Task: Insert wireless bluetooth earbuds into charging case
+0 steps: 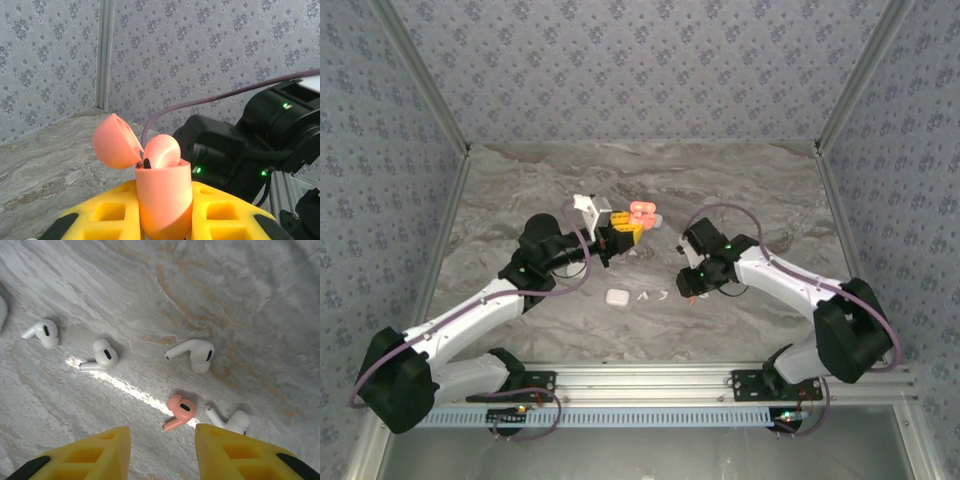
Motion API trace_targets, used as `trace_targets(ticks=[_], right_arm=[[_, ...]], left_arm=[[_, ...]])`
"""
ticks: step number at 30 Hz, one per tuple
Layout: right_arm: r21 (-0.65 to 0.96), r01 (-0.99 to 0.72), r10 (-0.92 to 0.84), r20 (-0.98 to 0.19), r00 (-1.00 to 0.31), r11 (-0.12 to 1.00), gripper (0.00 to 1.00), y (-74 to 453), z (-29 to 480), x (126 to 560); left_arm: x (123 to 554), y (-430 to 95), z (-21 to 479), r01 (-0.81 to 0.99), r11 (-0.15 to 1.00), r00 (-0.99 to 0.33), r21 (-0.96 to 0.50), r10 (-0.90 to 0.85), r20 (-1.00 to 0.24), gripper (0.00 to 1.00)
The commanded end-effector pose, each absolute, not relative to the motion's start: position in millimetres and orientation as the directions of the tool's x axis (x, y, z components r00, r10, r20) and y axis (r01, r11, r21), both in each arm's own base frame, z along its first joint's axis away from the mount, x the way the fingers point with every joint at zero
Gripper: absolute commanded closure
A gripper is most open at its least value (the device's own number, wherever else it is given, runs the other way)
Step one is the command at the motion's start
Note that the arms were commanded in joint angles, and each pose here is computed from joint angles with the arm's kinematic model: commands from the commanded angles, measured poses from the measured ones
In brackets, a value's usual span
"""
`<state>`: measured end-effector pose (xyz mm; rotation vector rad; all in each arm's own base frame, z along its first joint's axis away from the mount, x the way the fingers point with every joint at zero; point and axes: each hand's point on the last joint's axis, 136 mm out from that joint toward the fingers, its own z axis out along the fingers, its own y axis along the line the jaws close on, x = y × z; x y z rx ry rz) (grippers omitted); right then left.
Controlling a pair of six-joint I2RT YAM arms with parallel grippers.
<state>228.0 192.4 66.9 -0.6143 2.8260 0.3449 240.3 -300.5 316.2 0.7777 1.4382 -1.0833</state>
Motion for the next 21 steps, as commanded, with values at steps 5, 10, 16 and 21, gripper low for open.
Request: trace_targets(ticks=[5,10,16,21], right_arm=[[0.109,-0.367,-0.346,-0.175,-0.922,0.924,0.59,181.8,41.4,226.1],[0.096,-0.376,-0.361,-0.144,-0.921,0.921,0.60,182.9,34.7,224.8],[0.087,-0.385,-0.372,-0.137,-0.918,0.919,0.62,186.7,30.5,224.4],[0.078,-0.393,-0.380,-0.134,-0.915,0.916,0.63,188.9,26.8,225.4]], left_arm=[[236.1,-300.2,331.6,0.922,0.357,-0.109,-0.148,-0.127,-0.986,1.00],[236.9,-300.0,330.9,0.921,0.360,-0.111,-0.149,-0.126,-0.986,1.00],[236.4,-299.7,330.6,0.921,0.360,-0.110,-0.149,-0.125,-0.986,1.00],[235.2,-299.0,329.5,0.921,0.360,-0.112,-0.150,-0.123,-0.986,1.00]])
